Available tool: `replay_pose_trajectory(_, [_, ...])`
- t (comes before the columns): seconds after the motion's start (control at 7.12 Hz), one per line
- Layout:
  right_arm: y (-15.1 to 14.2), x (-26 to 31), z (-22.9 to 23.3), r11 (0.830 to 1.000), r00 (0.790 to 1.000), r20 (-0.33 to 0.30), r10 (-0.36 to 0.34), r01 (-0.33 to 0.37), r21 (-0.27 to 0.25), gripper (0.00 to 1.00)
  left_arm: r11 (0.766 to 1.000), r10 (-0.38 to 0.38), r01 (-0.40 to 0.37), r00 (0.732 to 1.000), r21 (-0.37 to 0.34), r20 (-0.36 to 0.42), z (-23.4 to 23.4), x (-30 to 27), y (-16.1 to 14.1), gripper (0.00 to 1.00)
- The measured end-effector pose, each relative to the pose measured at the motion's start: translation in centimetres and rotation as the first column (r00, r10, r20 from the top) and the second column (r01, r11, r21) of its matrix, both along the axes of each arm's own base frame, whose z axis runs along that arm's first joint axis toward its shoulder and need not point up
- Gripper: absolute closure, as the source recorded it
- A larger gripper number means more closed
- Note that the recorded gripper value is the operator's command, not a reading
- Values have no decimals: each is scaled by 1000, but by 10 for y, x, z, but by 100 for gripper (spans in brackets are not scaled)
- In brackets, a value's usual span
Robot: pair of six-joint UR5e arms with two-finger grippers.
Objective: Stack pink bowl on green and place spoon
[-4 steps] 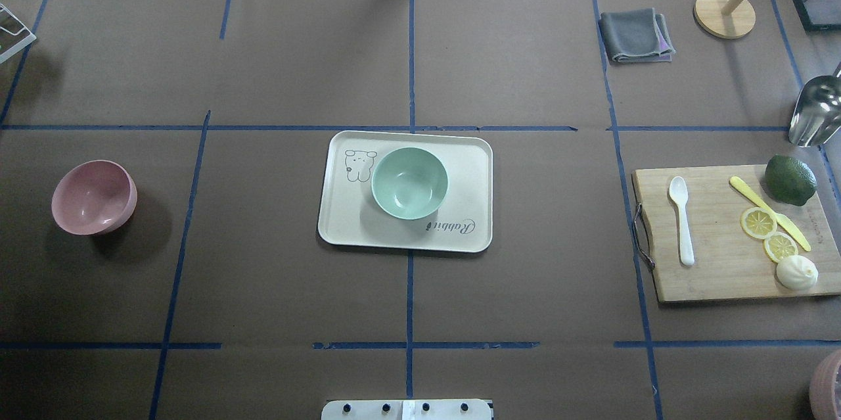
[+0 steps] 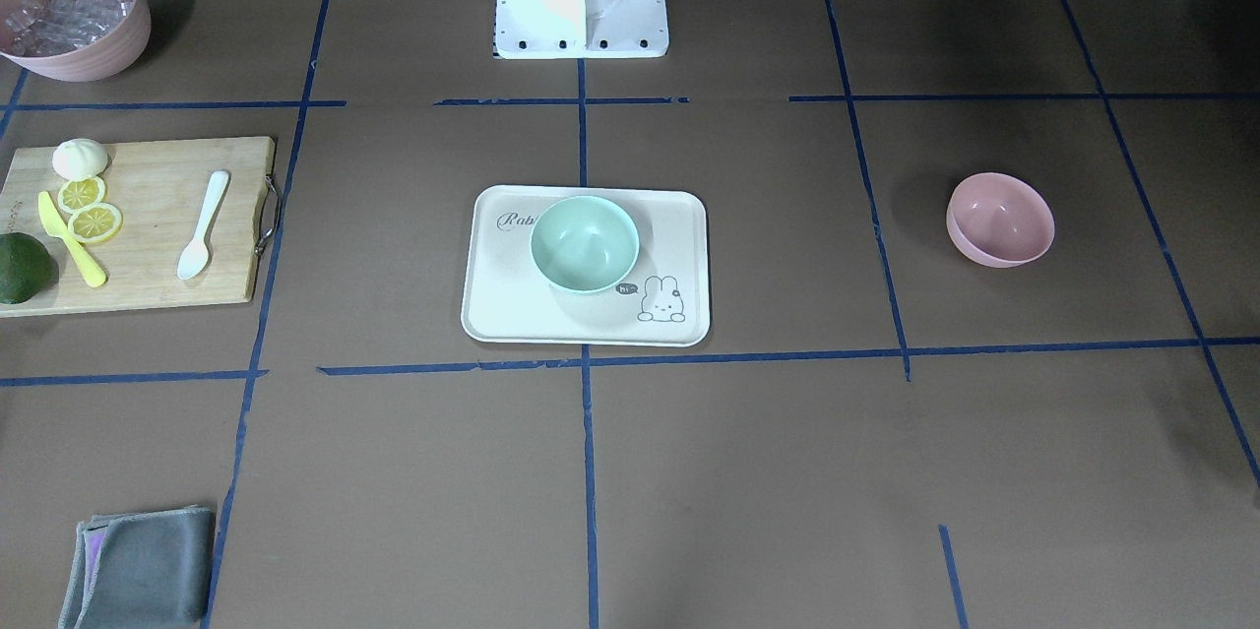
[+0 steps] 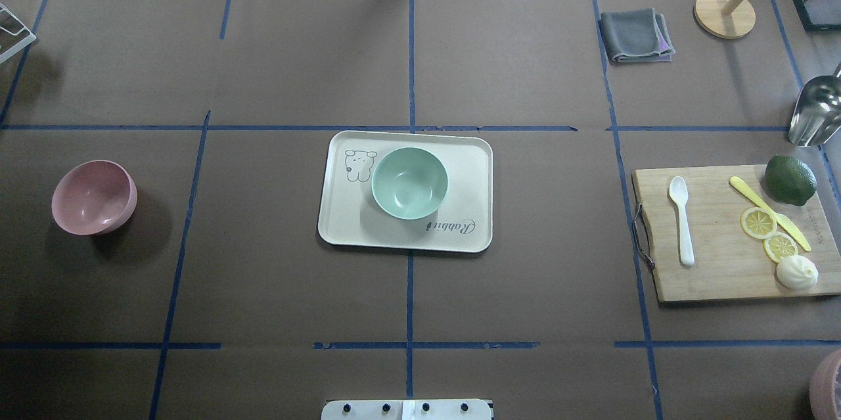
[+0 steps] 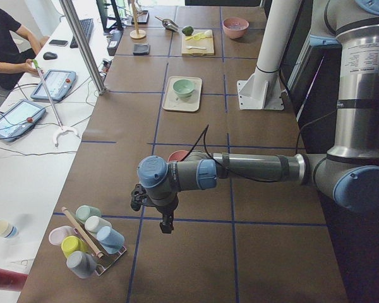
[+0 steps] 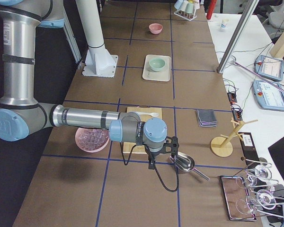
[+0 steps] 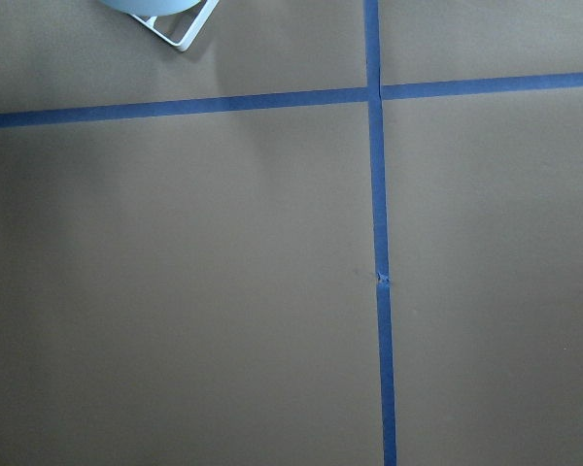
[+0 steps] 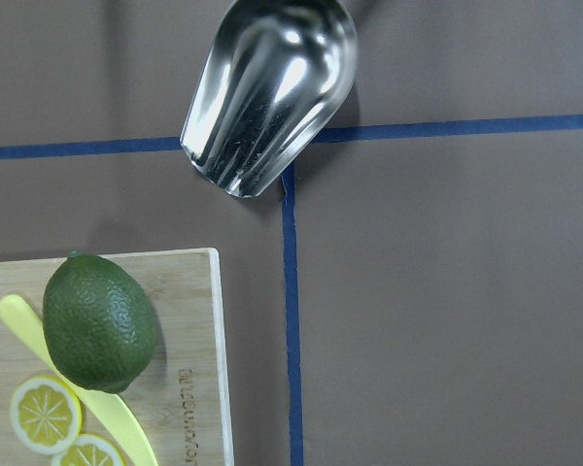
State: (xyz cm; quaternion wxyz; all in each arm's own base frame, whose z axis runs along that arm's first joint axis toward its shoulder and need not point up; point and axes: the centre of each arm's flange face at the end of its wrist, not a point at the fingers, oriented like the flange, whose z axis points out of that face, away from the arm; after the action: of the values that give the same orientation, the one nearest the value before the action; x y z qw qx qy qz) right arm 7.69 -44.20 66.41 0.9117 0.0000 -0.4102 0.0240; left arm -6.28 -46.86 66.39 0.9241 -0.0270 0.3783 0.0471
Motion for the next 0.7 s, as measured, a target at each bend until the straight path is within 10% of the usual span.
replay_pose_trajectory(0.7, [0, 0, -1, 1000, 1000, 1, 0, 0, 1, 0, 1000, 1, -1, 1000, 2, 1, 4, 0, 1, 0])
